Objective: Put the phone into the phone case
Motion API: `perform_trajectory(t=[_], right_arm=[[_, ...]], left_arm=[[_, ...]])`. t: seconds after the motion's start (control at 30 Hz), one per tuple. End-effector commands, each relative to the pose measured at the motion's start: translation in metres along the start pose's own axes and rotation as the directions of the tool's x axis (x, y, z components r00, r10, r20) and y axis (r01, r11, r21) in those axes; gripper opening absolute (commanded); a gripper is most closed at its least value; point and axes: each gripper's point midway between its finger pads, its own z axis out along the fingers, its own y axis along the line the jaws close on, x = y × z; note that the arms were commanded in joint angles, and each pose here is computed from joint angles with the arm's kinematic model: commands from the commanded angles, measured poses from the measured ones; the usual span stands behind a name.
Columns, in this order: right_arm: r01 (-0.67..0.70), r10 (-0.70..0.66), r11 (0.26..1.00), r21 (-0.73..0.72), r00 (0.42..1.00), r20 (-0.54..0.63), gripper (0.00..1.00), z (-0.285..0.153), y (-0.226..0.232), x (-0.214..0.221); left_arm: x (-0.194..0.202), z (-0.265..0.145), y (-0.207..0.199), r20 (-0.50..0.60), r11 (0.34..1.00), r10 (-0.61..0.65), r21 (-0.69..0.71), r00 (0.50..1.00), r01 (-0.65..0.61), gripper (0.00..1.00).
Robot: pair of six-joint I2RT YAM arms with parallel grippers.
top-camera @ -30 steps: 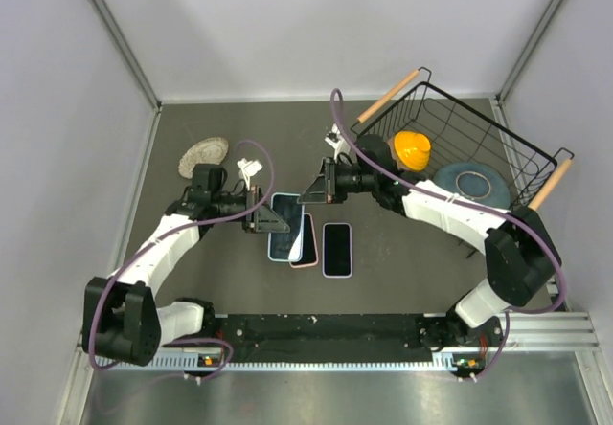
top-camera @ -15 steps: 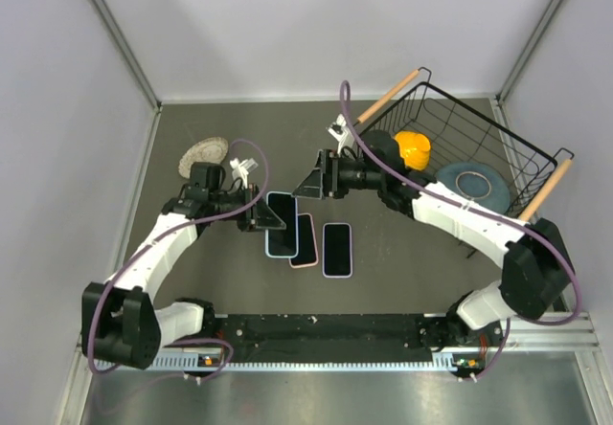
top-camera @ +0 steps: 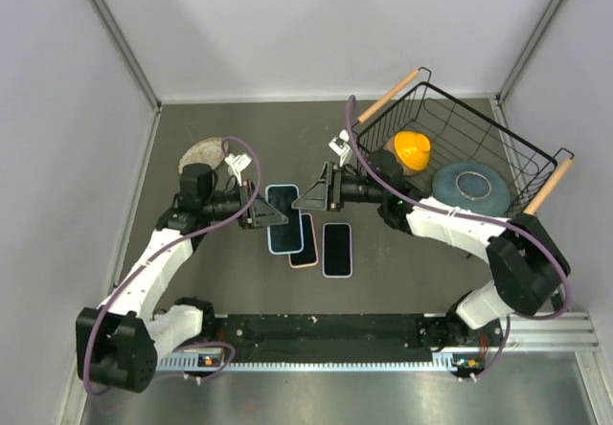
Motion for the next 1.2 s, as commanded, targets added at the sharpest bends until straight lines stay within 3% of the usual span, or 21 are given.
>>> perform_trajectory(t=[0.0,0.1,0.2,0.23,0.33,0.47,0.5,0.53,0.63,0.77,0.8,0.9,1.0,1.17], right_arm=[[0.002,0.006,0.982,-0.19,0.999,0.04,0.49,0.004,0.033,-0.005],[-0.021,0.027,0.98,-0.199,0.999,0.028,0.45,0.007,0.028,-0.002],[-0.007,0.013,0.98,-0.197,0.999,0.03,0.26,0.006,0.029,-0.002],[-0.004,0.011,0.981,-0.194,0.999,0.032,0.14,0.006,0.029,-0.003],[-0.005,0.009,0.99,-0.138,1.0,0.026,0.0,0.007,0.025,-0.006],[0.058,-0.058,0.998,0.037,0.998,0.015,0.0,0.005,0.001,-0.006],[0.05,-0.051,0.995,0.088,0.999,0.014,0.07,0.001,-0.007,-0.005],[0.058,-0.06,0.991,0.12,0.998,0.019,0.29,-0.001,-0.01,-0.007],[0.085,-0.096,0.976,0.201,0.994,0.045,0.62,-0.012,-0.016,-0.01],[0.157,-0.168,0.953,0.259,0.986,0.02,0.72,-0.025,-0.016,-0.011],[0.174,-0.186,0.947,0.27,0.982,0.019,0.8,-0.028,-0.015,-0.012],[0.193,-0.211,0.925,0.328,0.977,0.018,0.9,-0.044,-0.021,-0.006],[0.209,-0.241,0.903,0.376,0.97,0.04,0.98,-0.062,-0.021,-0.004],[0.228,-0.266,0.891,0.392,0.963,0.044,0.99,-0.082,-0.011,0.002]], left_arm=[[-0.003,0.0,-0.016,0.007,0.996,0.04,0.084,0.999,-0.04,0.0],[-0.003,0.001,-0.012,0.008,0.997,0.022,0.079,1.0,-0.022,0.0],[-0.005,0.003,-0.008,0.014,0.998,0.011,0.069,1.0,-0.012,0.0],[-0.006,0.003,-0.005,0.019,0.998,0.006,0.06,1.0,-0.007,0.0],[-0.005,0.005,0.003,0.028,0.999,-0.012,0.032,1.0,0.011,0.0],[-0.009,0.006,0.022,0.048,0.994,-0.073,-0.074,0.996,0.077,0.0],[-0.009,0.007,0.024,0.045,0.992,-0.082,-0.089,0.996,0.086,0.0],[-0.01,0.007,0.027,0.047,0.991,-0.086,-0.101,0.995,0.09,0.0],[-0.016,0.005,0.038,0.073,0.98,-0.125,-0.145,0.989,0.135,0.0],[-0.021,0.002,0.071,0.078,0.943,-0.171,-0.276,0.982,0.186,0.0],[-0.025,-0.001,0.087,0.098,0.917,-0.168,-0.348,0.981,0.192,0.0],[-0.014,-0.011,0.121,0.052,0.833,-0.215,-0.511,0.975,0.211,0.0],[-0.008,-0.013,0.143,0.032,0.797,-0.263,-0.556,0.964,0.236,0.0],[-0.003,-0.014,0.173,0.025,0.74,-0.306,-0.623,0.952,0.254,0.0]])
